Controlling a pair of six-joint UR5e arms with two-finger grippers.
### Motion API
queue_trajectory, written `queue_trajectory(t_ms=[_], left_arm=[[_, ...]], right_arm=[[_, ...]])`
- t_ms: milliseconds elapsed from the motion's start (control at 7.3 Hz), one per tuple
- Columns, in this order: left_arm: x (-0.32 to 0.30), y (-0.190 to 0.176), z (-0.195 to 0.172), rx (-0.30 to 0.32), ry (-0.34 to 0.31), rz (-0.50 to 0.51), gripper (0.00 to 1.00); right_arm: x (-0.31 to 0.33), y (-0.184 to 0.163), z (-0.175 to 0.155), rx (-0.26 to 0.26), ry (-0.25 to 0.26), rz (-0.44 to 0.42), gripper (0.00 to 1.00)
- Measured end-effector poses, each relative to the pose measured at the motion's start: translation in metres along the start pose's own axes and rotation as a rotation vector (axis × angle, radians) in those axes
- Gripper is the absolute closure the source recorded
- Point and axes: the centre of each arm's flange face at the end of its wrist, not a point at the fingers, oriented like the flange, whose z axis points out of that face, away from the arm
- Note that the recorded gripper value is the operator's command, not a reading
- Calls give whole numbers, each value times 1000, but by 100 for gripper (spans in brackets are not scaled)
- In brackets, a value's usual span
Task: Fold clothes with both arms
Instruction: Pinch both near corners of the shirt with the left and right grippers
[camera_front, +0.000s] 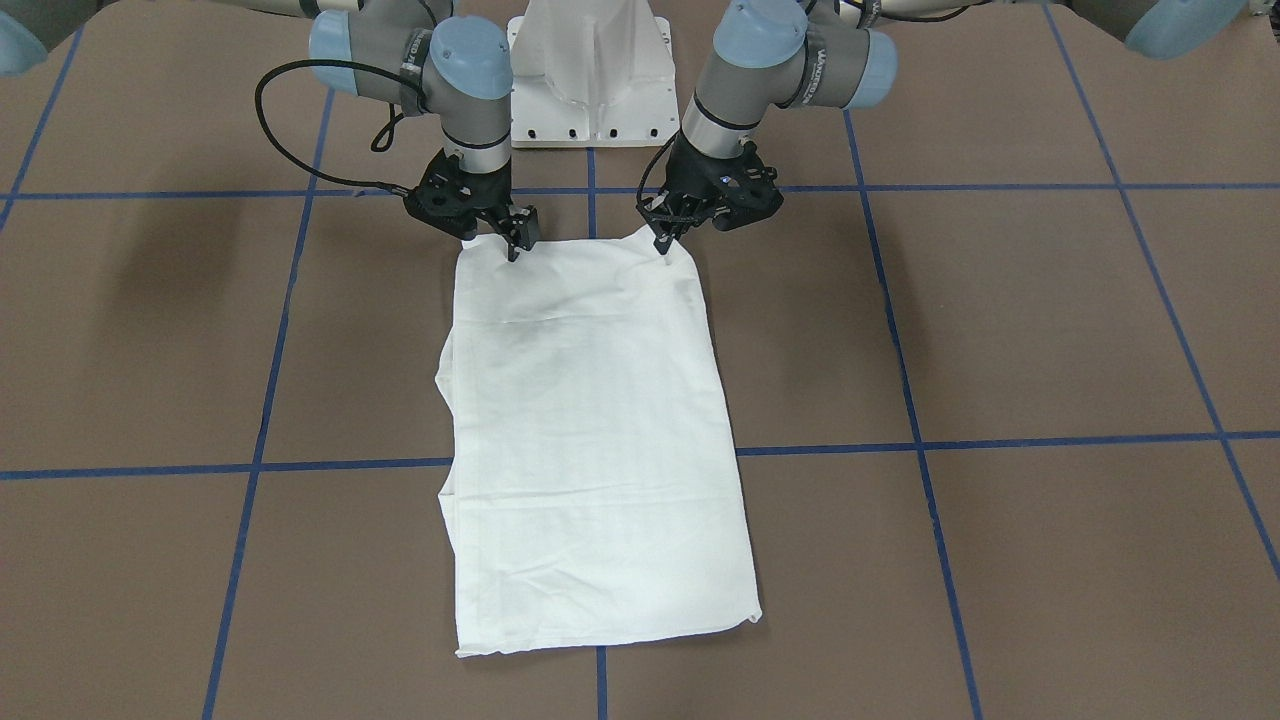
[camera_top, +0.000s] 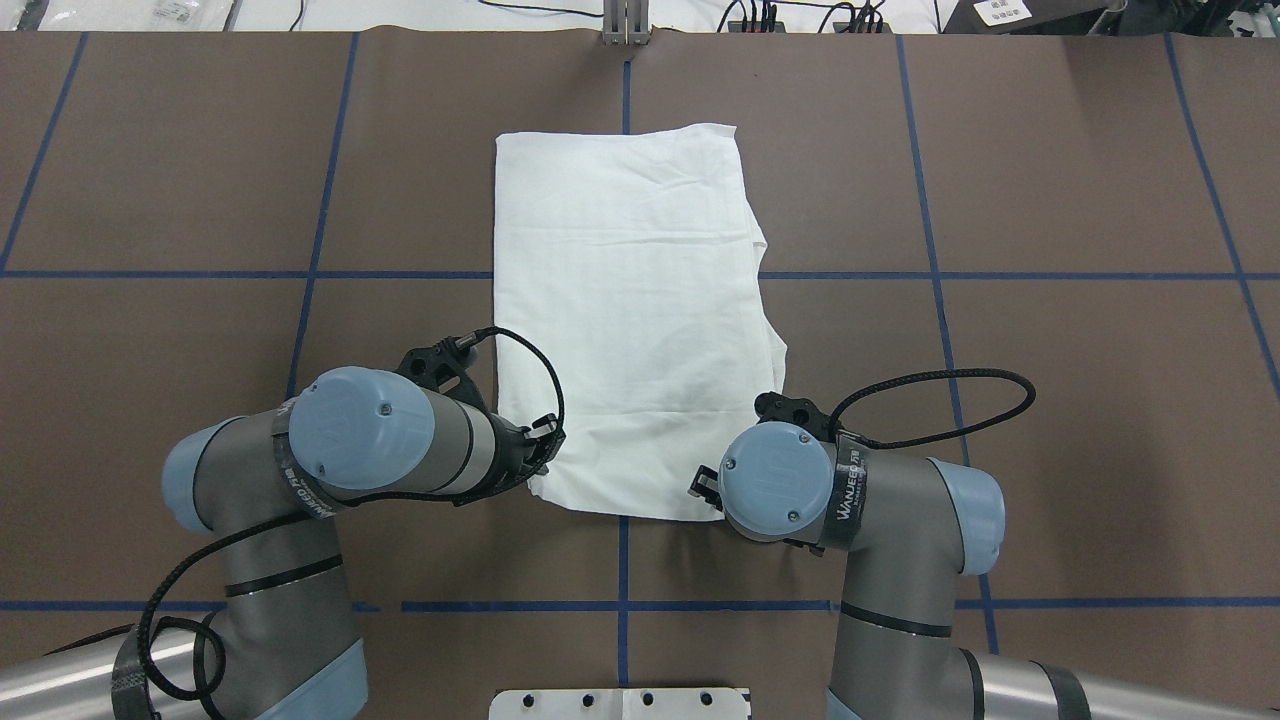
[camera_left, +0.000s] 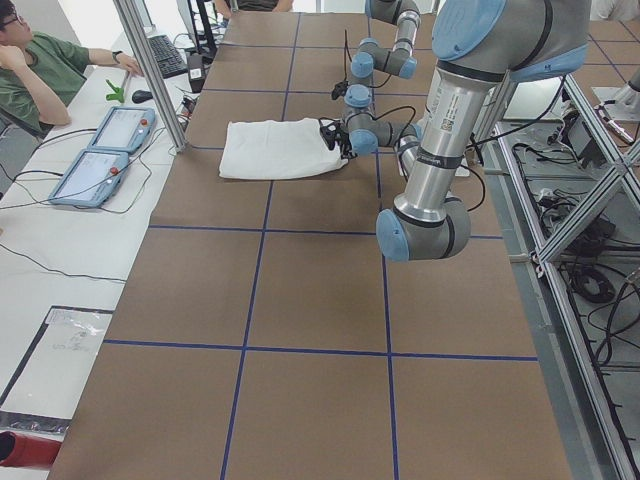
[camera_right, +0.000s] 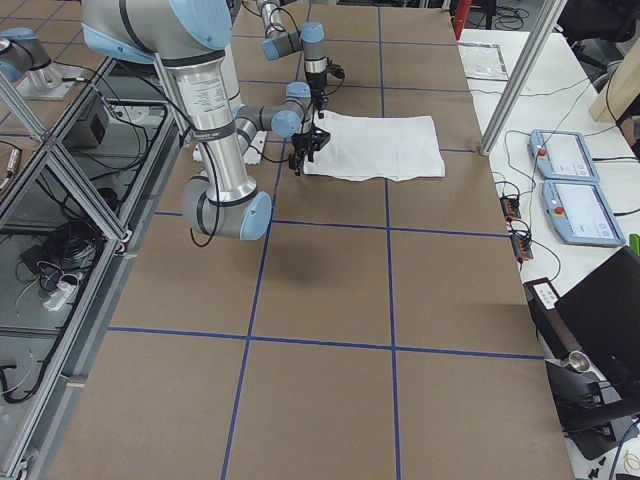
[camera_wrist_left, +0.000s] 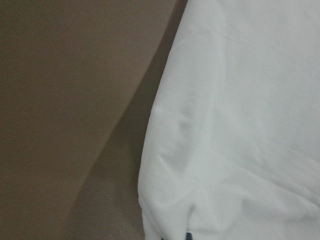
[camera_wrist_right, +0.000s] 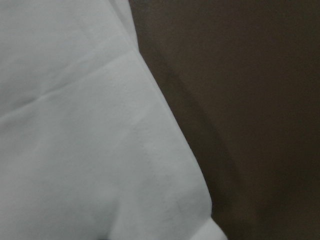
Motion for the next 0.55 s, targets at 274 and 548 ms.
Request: queue_trajectory(t_ms=[274,548], left_arm=[[0,0,0,0,-1,0,100],[0,-1,0,1,0,0,100]], right_arm=[[-3,0,-2,1,-6,2,66],[-4,-1,-4,1,-10,2,89]])
